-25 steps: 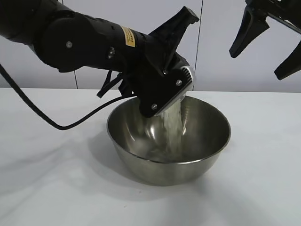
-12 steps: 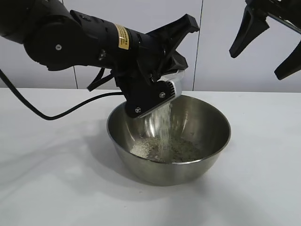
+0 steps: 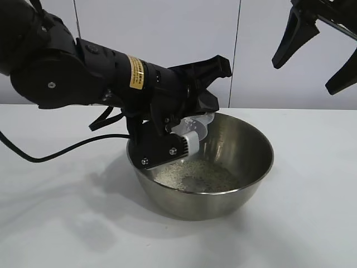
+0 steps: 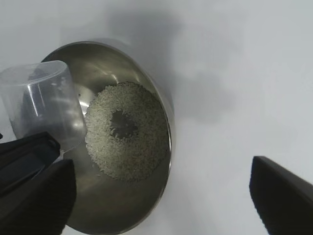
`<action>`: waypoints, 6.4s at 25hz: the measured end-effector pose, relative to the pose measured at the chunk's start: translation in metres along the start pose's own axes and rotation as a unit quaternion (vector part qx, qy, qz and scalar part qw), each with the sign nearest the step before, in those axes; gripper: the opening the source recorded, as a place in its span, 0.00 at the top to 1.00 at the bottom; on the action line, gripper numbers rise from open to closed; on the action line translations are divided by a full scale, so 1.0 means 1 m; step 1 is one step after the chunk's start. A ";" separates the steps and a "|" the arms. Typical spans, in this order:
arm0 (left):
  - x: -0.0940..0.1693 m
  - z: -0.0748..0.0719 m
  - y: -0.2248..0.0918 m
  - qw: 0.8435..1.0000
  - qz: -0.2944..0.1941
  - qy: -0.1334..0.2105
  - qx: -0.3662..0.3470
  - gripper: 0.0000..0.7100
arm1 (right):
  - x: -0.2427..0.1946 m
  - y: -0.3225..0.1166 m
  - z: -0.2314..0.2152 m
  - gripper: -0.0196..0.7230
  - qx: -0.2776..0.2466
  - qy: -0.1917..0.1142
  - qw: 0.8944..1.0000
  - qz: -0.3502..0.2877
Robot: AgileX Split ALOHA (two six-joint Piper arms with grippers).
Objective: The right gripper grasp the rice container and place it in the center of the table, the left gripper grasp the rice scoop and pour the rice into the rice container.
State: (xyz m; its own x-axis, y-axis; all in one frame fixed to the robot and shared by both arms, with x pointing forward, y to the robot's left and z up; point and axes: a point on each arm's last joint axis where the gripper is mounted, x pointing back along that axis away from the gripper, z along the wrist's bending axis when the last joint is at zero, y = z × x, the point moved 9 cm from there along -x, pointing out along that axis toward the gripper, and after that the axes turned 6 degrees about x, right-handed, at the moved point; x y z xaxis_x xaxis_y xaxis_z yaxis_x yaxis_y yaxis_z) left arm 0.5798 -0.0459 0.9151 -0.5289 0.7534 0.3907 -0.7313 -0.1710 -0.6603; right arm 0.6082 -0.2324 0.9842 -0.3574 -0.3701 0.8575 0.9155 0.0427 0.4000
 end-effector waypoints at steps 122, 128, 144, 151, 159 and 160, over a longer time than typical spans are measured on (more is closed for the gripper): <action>0.147 -0.215 0.061 0.288 0.284 0.053 0.913 0.16 | 0.000 0.006 -0.003 0.08 0.002 -0.009 1.000 -0.016; 0.169 -0.189 0.028 0.293 0.286 0.117 0.905 0.15 | 0.000 0.005 -0.003 0.08 0.002 -0.009 1.000 -0.015; 0.163 -0.125 -0.053 0.190 0.285 -0.077 0.936 0.15 | 0.000 0.003 -0.002 0.08 0.003 -0.007 1.000 -0.007; 0.176 -0.092 -0.089 0.107 0.276 -0.140 0.945 0.15 | 0.000 0.003 -0.003 0.08 0.003 -0.007 1.000 -0.007; 0.180 -0.088 -0.112 -0.007 0.243 -0.191 0.951 0.12 | 0.000 0.003 -0.003 0.08 0.003 -0.007 1.000 -0.007; 0.179 -0.085 -0.114 -0.011 0.235 -0.195 0.952 0.12 | 0.000 0.003 -0.003 0.08 0.003 -0.007 1.000 -0.007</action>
State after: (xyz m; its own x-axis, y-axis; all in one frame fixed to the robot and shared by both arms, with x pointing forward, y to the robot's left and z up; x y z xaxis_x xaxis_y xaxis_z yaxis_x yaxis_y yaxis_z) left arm 0.6053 0.1622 1.0060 -0.3450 0.3955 0.8512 0.9180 -0.0466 0.3937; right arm 0.6110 -0.2347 0.9844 -0.3726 -0.3573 0.8564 0.9093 0.0436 0.4138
